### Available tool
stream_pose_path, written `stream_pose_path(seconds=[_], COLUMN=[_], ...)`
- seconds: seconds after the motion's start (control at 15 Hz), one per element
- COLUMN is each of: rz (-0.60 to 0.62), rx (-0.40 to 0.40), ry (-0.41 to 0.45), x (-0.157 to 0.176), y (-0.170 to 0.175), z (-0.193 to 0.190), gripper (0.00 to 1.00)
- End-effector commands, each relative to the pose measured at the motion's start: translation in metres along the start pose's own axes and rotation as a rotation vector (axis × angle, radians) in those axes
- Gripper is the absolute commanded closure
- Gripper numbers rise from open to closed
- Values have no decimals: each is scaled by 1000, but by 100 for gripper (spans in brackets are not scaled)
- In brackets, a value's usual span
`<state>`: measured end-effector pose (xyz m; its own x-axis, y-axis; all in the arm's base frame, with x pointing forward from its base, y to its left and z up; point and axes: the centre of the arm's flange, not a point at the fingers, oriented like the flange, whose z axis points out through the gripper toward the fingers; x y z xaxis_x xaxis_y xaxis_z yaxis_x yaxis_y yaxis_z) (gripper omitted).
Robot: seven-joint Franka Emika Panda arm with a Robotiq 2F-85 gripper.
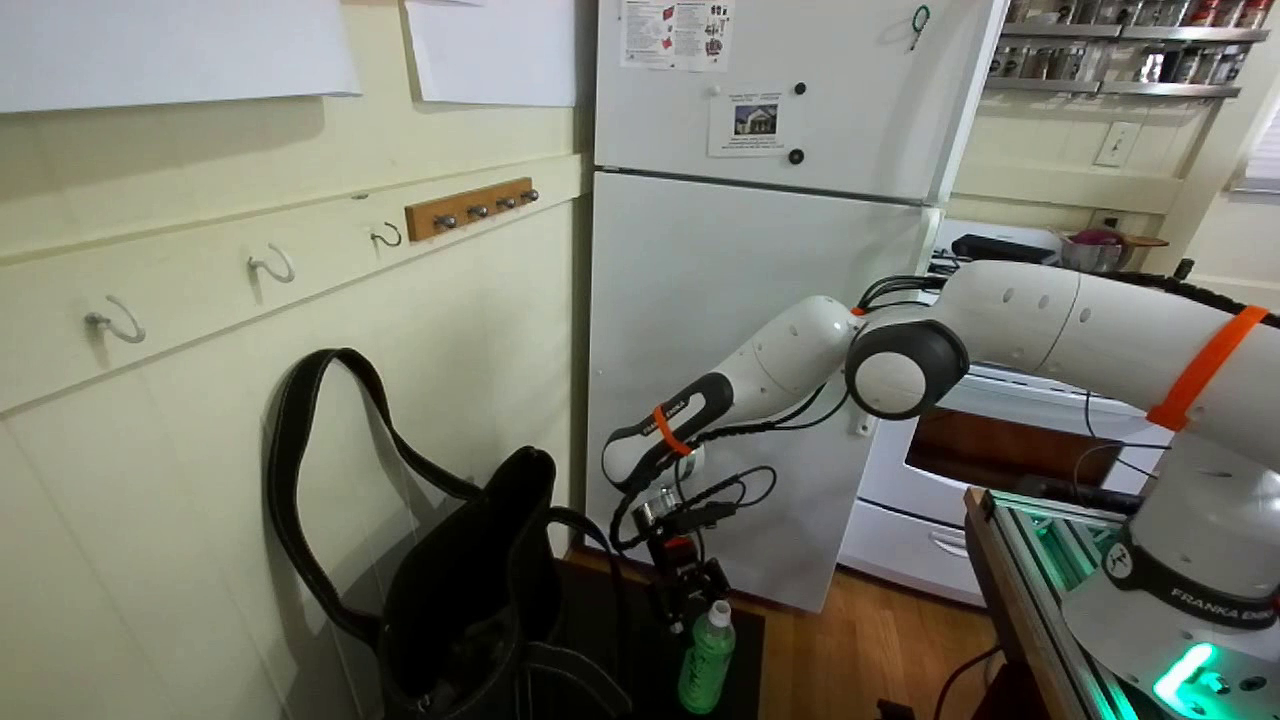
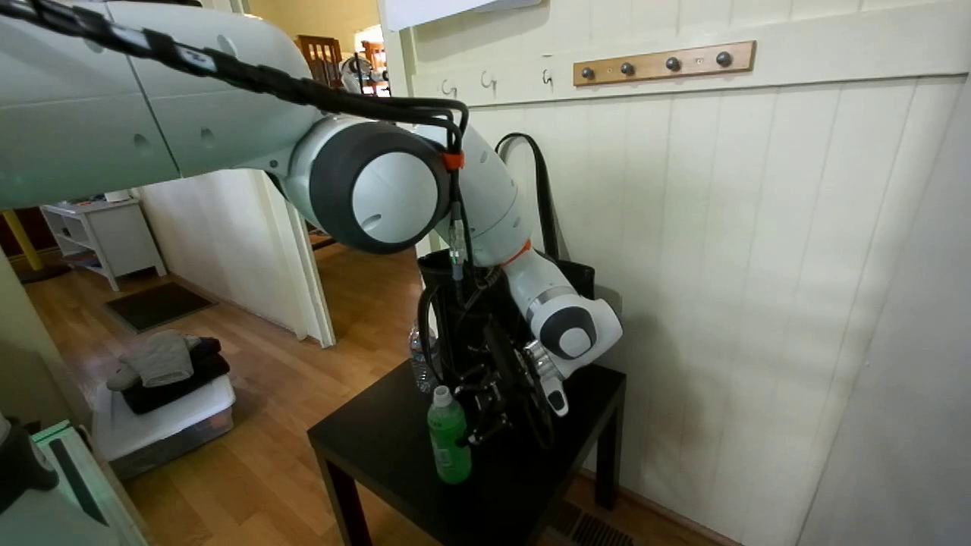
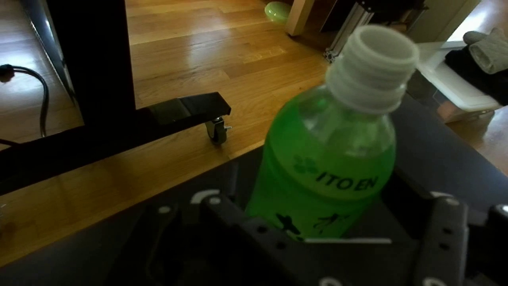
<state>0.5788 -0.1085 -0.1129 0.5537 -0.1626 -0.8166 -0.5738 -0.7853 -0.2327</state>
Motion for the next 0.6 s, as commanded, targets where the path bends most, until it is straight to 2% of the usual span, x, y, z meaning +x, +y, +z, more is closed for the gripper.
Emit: stream_pose_path(seconds=[0.0, 0.33, 0.4, 0.53], rz=[-10, -12, -9, 1], rx=[0, -7, -7, -14], ry=[-61, -96, -97, -84], x=[73, 68, 68, 67], y=[-8, -9, -9, -9], z=[-9, -5, -5, -6], gripper=[0, 1, 25, 29])
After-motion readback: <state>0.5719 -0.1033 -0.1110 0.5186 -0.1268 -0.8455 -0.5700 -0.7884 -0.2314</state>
